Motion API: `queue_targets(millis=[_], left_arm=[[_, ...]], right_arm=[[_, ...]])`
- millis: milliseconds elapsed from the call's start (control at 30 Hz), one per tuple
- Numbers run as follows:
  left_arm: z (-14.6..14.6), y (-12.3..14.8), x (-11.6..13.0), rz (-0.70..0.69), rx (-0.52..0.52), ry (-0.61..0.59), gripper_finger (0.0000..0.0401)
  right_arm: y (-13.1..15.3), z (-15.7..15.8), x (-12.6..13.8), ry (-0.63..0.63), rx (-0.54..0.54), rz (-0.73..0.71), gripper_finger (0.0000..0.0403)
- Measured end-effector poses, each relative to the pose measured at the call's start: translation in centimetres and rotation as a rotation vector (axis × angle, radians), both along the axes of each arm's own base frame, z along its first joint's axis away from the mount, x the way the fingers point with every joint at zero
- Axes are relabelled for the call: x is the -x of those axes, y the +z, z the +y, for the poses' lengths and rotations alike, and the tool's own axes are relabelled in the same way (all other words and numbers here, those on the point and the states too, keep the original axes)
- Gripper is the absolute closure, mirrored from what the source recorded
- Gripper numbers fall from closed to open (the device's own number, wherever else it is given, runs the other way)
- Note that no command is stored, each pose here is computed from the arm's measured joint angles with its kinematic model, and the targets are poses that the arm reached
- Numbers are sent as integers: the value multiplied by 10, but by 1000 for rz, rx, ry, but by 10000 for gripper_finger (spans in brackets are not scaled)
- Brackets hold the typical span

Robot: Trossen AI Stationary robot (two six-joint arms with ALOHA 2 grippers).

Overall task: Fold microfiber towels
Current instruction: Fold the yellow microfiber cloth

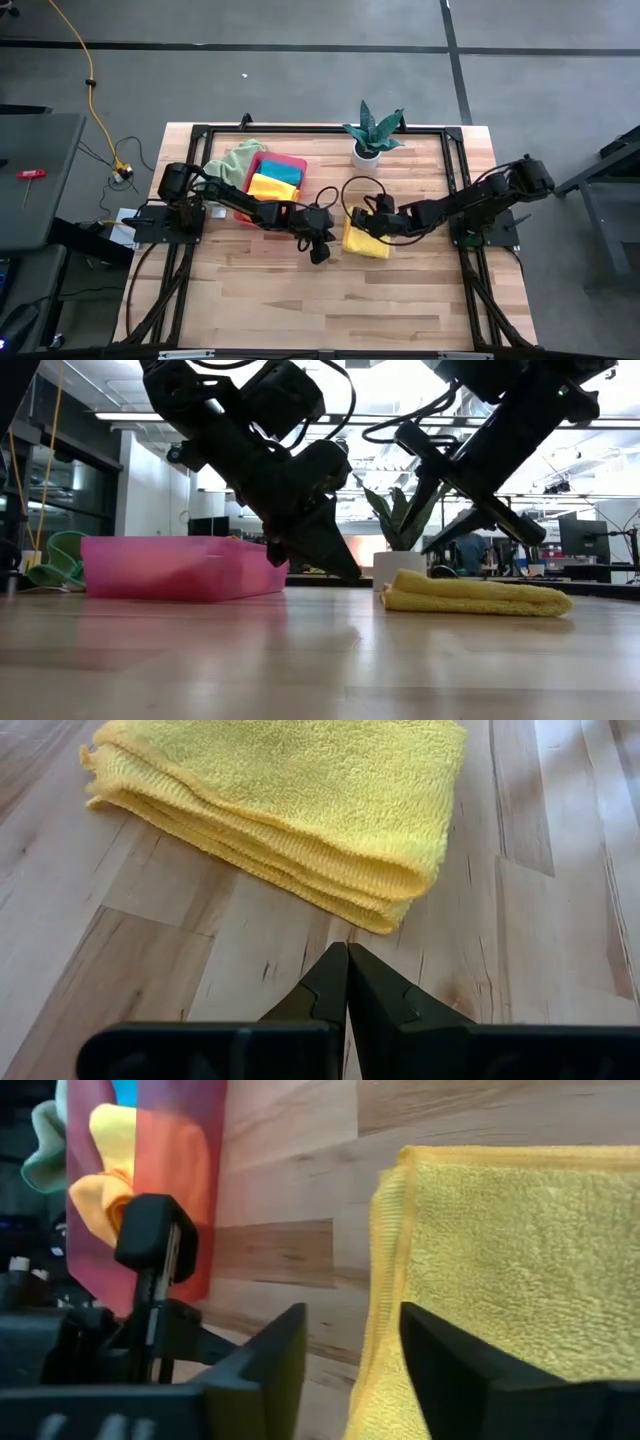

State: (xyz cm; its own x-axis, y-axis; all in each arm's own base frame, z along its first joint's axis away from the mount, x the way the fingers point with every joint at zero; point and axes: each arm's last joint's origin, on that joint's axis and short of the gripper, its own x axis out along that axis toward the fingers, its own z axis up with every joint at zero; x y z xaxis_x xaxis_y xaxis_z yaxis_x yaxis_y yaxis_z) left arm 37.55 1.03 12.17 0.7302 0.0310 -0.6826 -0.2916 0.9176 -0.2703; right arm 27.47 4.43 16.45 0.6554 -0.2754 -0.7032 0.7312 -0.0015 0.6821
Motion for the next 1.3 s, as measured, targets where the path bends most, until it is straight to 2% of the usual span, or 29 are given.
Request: queue_targets(millis=[133, 233, 400, 567, 867, 1300], left_arm=[[0, 0, 0, 5, 0, 0, 401], [0, -1, 1, 15, 0, 0, 401], [0, -1, 1, 15, 3, -3, 401], [0, -1, 1, 13, 3, -3, 401], [0, -1, 1, 6, 2, -2, 401], [0, 0, 0, 5, 2, -3, 401]], right_arm=[[10, -2, 3, 27, 20, -14, 211], [23, -4, 16, 59, 40, 10, 199], [33, -1, 49, 118, -29, 181, 196], [22, 8, 66, 113, -115, 337, 196], [-25, 11, 73, 28, -217, 311, 196], [-35, 11, 64, -2, -230, 263, 196]])
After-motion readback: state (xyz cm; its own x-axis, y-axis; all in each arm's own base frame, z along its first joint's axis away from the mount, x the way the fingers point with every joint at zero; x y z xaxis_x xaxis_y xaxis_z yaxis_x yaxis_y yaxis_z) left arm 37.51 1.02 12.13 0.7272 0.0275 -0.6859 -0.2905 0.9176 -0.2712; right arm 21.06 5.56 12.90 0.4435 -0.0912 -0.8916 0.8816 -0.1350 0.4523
